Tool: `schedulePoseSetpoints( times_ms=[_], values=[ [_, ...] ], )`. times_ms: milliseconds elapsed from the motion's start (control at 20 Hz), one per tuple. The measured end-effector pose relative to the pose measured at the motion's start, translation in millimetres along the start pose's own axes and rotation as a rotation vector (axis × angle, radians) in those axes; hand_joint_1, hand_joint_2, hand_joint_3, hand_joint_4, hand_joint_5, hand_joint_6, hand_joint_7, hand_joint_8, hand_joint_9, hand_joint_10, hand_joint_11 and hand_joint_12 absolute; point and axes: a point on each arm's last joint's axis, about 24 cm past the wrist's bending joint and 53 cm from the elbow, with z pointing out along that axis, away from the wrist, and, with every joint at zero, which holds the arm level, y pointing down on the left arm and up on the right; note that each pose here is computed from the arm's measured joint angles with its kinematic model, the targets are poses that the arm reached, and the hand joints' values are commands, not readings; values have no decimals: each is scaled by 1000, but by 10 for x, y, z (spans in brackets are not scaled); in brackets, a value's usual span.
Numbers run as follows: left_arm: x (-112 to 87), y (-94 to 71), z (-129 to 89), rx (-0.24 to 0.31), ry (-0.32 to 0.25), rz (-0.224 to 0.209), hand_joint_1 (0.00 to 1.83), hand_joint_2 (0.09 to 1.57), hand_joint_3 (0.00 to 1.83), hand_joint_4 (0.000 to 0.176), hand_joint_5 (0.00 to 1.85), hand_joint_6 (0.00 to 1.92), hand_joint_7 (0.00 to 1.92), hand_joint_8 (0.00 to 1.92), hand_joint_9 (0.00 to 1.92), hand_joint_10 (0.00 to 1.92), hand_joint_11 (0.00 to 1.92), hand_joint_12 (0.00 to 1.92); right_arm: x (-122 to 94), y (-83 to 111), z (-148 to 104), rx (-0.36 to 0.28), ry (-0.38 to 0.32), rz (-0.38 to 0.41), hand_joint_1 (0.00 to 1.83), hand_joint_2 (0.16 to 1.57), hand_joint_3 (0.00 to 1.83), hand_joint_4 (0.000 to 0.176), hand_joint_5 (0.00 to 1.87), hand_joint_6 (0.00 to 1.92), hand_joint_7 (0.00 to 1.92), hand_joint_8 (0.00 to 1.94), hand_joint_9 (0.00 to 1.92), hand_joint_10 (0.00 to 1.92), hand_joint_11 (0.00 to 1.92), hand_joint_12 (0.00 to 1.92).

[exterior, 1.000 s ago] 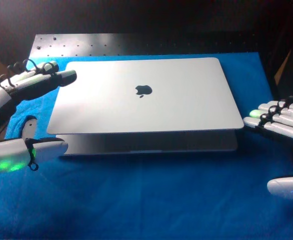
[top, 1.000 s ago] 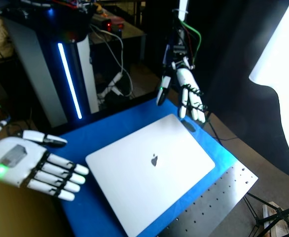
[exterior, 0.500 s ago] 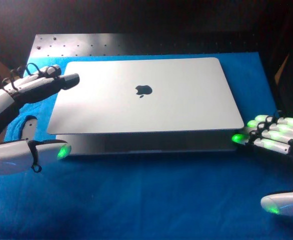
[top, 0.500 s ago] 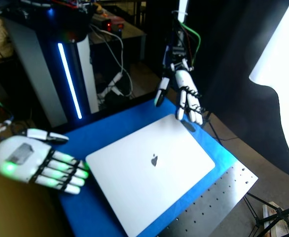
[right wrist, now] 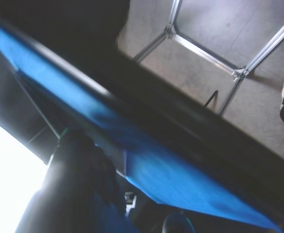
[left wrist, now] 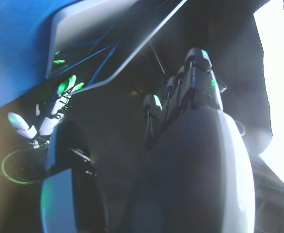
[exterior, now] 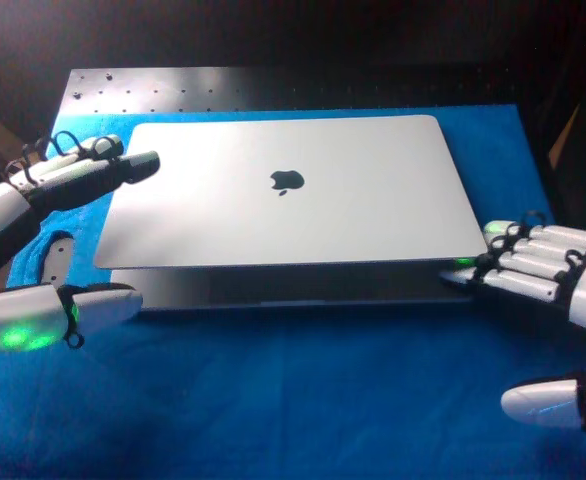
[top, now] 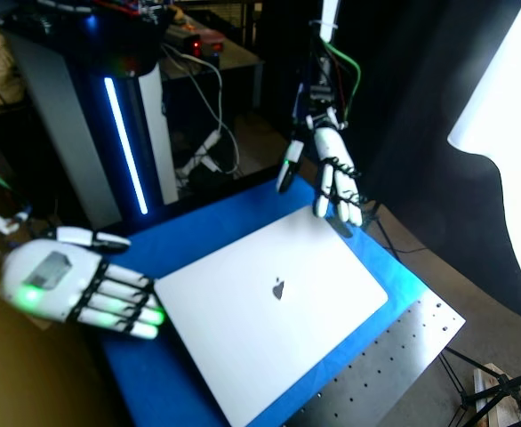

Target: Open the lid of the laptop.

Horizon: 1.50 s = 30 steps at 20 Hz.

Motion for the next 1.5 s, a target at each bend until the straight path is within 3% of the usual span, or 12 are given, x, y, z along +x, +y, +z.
schedulePoseSetpoints(
  times_ms=[250,300,550,650,700,1200,1250,1300,1400,1450,1500],
  values=[
    [7,-5,1,2,1,0,785,1073,1,160,211,0,42,0,0,0,0,0,-17,103,56,-37,4,-16,0,1178,3,0,23,7,17,5,0,0,9,4],
    [6,-5,1,2,1,-1,806,1069,0,151,223,4,47,2,0,0,0,0,3,129,68,-48,17,-27,0,1180,3,0,6,1,2,0,0,0,9,4],
    [25,15,12,1,3,-6,786,1069,0,143,227,2,57,1,0,0,0,0,34,187,98,-72,25,-40,0,1155,0,0,0,0,0,0,5,0,31,13],
    [23,18,11,0,2,-7,806,1066,0,151,223,2,59,1,0,0,0,0,60,170,111,-68,32,-42,0,1158,0,0,8,2,5,2,9,2,42,17],
    [27,16,11,1,2,-8,845,1056,0,141,233,5,63,2,0,0,0,0,83,150,124,-63,38,-40,0,1165,0,0,10,3,5,1,15,4,51,21],
    [71,21,19,2,7,-17,762,1091,4,168,190,0,30,0,0,0,0,0,128,121,291,-63,66,-88,0,1184,5,0,23,0,49,6,44,4,115,58],
    [68,29,24,2,6,-17,717,1108,9,151,197,3,46,6,0,0,0,0,124,128,299,-65,64,-87,0,1192,8,0,45,8,60,10,52,7,82,44],
    [73,36,27,2,8,-16,684,1116,10,159,193,1,47,4,0,0,0,0,127,127,303,-64,64,-86,0,1190,6,0,44,6,38,1,29,0,55,33],
    [74,47,30,-1,6,-19,659,1118,5,155,222,9,78,12,10,3,0,0,135,129,307,-64,65,-84,0,1189,4,0,50,7,20,2,19,3,43,30],
    [73,51,31,-1,7,-18,631,1108,1,130,279,9,118,8,45,6,0,0,138,126,307,-63,67,-84,0,1189,3,0,55,8,26,4,14,1,35,27],
    [76,64,47,0,8,-15,715,1086,0,104,315,12,158,13,90,16,15,7,141,123,307,-62,68,-85,0,1192,4,0,53,6,36,7,24,5,51,35]
  ],
)
